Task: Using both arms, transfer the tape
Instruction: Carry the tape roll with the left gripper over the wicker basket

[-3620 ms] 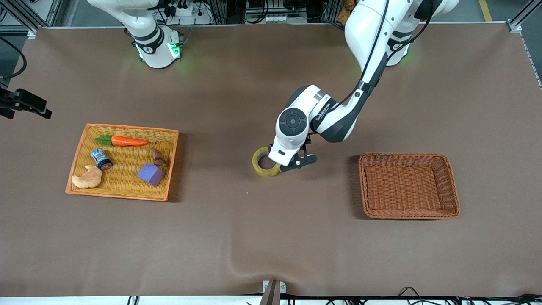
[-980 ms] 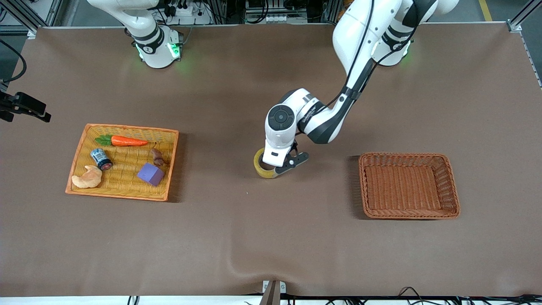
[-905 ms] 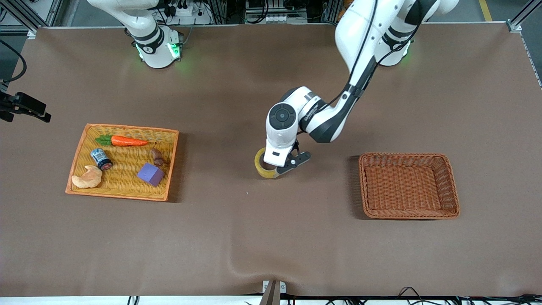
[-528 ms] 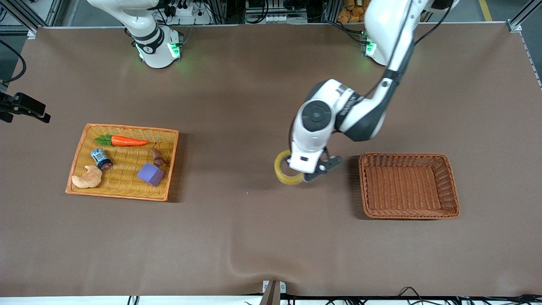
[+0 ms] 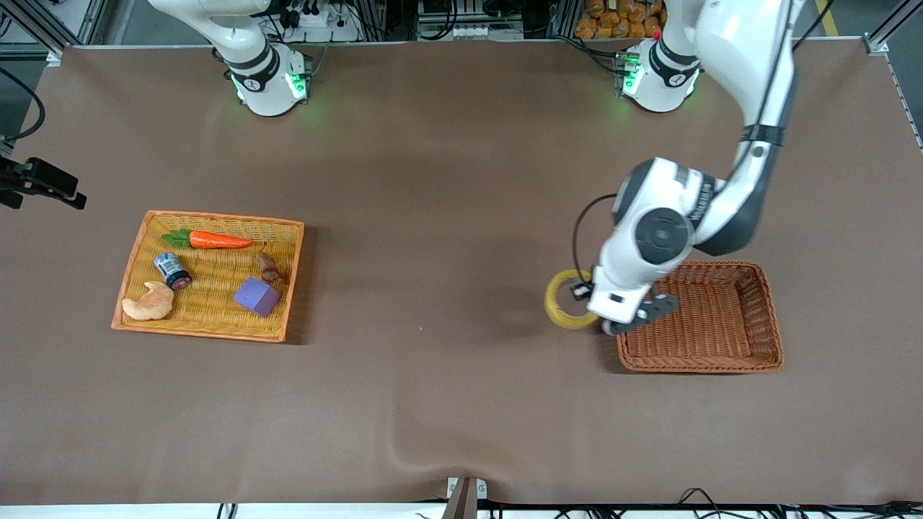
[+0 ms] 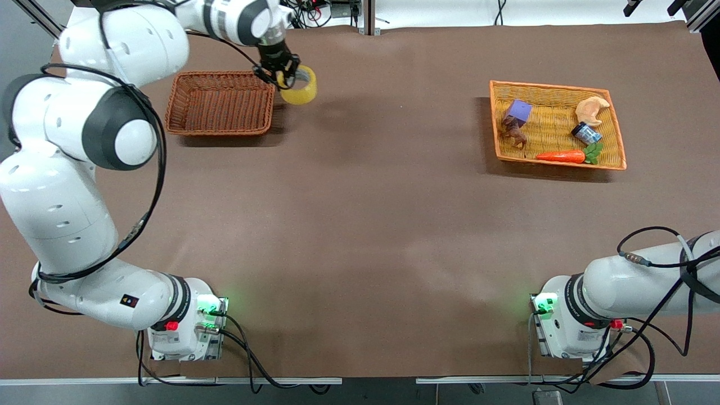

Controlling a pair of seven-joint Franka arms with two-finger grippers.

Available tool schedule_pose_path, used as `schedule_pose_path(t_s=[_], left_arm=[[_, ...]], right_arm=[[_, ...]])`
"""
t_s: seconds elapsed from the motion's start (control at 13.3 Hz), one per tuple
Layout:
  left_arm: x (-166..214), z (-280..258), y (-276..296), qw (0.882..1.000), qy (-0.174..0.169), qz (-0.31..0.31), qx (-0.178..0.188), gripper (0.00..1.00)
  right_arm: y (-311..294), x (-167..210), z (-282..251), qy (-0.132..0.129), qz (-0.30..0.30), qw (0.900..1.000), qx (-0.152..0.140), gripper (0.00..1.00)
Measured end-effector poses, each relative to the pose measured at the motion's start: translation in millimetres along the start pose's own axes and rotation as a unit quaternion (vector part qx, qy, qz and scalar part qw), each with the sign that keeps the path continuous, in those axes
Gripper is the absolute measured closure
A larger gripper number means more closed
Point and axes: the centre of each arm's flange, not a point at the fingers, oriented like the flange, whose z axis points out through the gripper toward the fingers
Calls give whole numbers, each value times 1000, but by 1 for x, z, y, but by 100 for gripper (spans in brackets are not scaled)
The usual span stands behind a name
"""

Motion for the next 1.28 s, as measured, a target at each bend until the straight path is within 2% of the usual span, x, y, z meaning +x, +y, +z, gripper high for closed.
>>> schedule_pose_path(t_s=[0.3, 0.75, 1.06, 1.28], left_arm=[[47, -29, -66, 1000, 4, 23, -7, 78], [78, -109, -181, 993, 2, 118, -7, 78], [95, -103, -235, 981, -18, 192, -5, 78], [97, -79, -232, 978, -37, 204, -4, 78]], right_arm=[[0, 0, 0, 0, 0, 1000, 0, 0], [-1, 0, 0, 0, -1, 1000, 0, 0], [-2, 0, -1, 2, -2, 1000, -2, 0], [-2, 1, -1, 3, -3, 1000, -2, 0]])
